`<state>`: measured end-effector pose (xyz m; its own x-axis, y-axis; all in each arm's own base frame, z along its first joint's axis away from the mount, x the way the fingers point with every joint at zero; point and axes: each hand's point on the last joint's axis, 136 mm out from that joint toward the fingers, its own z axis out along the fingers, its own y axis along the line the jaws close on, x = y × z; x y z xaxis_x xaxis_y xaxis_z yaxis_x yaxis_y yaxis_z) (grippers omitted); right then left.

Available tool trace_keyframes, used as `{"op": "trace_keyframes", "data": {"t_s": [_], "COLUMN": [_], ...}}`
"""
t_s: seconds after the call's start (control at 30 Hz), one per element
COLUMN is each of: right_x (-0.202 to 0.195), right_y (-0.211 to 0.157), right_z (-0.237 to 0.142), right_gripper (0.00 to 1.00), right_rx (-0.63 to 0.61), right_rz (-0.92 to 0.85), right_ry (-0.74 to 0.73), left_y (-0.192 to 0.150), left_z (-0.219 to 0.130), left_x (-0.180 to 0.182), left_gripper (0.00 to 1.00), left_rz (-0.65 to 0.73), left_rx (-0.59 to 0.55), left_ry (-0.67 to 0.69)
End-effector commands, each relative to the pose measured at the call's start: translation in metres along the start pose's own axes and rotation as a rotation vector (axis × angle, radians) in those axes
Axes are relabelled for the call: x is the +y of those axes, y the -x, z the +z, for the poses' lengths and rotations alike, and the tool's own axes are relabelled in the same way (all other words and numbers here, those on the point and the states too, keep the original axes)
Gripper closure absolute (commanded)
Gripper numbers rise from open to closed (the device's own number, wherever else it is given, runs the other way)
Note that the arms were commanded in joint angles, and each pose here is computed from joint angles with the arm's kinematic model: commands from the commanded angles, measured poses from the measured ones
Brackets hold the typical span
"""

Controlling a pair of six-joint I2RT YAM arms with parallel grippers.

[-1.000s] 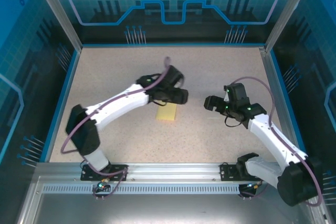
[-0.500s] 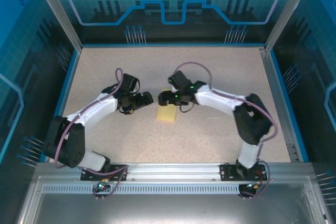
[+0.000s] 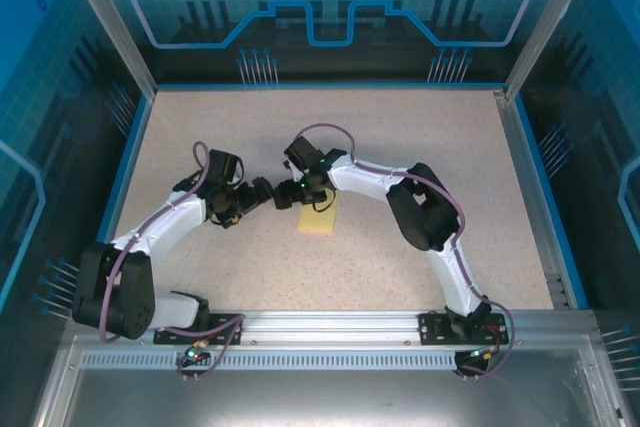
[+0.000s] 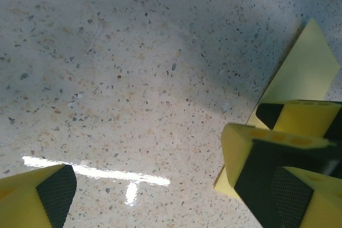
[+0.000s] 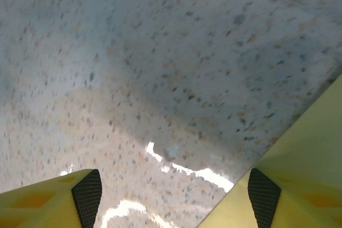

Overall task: Fold a paper plane with a square sheet of paper (pick it up from the middle)
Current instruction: Move the square sheet of paper to the center of the table.

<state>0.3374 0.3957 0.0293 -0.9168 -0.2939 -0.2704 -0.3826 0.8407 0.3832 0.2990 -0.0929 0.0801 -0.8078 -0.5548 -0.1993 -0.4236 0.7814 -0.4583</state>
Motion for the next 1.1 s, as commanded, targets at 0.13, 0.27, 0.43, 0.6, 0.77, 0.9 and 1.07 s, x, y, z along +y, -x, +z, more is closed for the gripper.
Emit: {"op": "trace_keyframes", "data": {"t_s": [0.13,0.27,0.43,0.6,0.77,0.9,1.07], "right_x": [0.0,0.01,0.029,-0.024,-0.07,-0.093,-0.096], "right_y": [-0.073,-0.069,-0.028,-0.041,-0.074,-0.095,-0.108], "right_z": [0.002,-0.018,-0.077,-0.113,-0.13,-0.125,-0.11], "right_gripper": [0.25,0.25,0.21,0.09,0.01,0.01,0.03], "right_rx": [0.231,0.184,-0.061,-0.178,-0.199,-0.191,-0.153], "right_rz": [-0.221,-0.245,-0.119,0.119,0.243,0.334,0.388], "right_ry": [0.068,0.114,0.213,0.168,0.11,0.095,0.141], "left_y": [0.001,0.002,0.004,-0.01,-0.039,-0.054,-0.061], "left_z": [-0.005,-0.004,-0.004,0.0,0.019,0.038,0.054], "left_x": [-0.009,-0.017,-0.032,-0.066,-0.11,-0.132,-0.145], "left_gripper": [0.02,0.01,0.02,0.02,0.02,0.01,0.11], "left_rz": [-0.022,-0.021,0.0,0.115,0.232,0.246,0.217], "left_rx": [-0.002,0.006,0.017,0.052,0.126,0.17,0.237], "left_ry": [-0.064,-0.106,-0.165,-0.23,-0.297,-0.323,-0.384]}}
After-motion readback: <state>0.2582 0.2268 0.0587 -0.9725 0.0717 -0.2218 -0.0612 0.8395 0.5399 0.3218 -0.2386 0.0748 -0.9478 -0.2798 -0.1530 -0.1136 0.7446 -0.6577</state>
